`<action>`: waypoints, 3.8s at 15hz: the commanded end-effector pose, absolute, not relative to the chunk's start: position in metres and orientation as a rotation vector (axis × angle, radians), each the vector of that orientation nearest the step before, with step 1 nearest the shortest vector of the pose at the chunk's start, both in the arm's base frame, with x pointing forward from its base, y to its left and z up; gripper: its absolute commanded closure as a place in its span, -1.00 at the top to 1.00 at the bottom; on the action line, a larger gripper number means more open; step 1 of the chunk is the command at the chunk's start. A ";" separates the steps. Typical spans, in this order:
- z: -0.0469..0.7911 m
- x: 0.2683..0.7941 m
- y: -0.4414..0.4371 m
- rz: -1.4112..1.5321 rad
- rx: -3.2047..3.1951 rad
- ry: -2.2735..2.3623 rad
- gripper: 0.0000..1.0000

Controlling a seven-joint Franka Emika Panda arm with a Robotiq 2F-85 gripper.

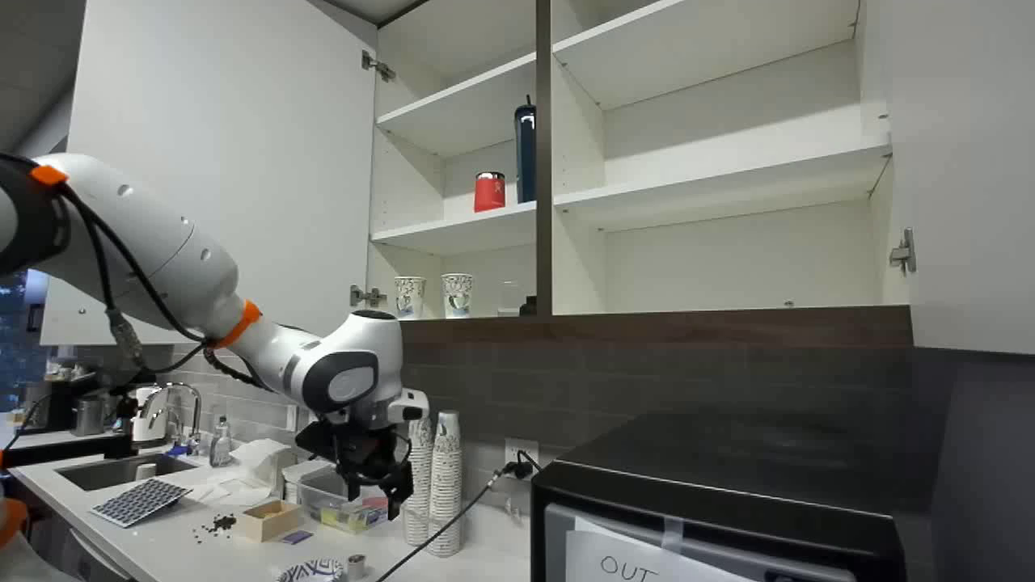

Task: Stack the coffee cups on the bottom shelf together then place them on the counter.

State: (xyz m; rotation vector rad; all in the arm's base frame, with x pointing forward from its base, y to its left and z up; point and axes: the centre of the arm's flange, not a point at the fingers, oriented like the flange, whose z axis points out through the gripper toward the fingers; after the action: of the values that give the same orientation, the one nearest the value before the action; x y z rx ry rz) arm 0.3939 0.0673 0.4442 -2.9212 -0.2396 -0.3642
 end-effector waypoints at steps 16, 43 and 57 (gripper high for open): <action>0.444 0.394 0.067 -0.364 -2.921 -0.240 1.00; 0.458 0.470 0.189 -0.337 -2.828 -0.558 1.00; 0.598 0.452 0.172 -0.837 -2.593 -0.447 1.00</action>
State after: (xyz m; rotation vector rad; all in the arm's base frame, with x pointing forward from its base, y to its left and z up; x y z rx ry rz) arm 0.4710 0.1839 0.5600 -2.6530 -0.4435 -0.7421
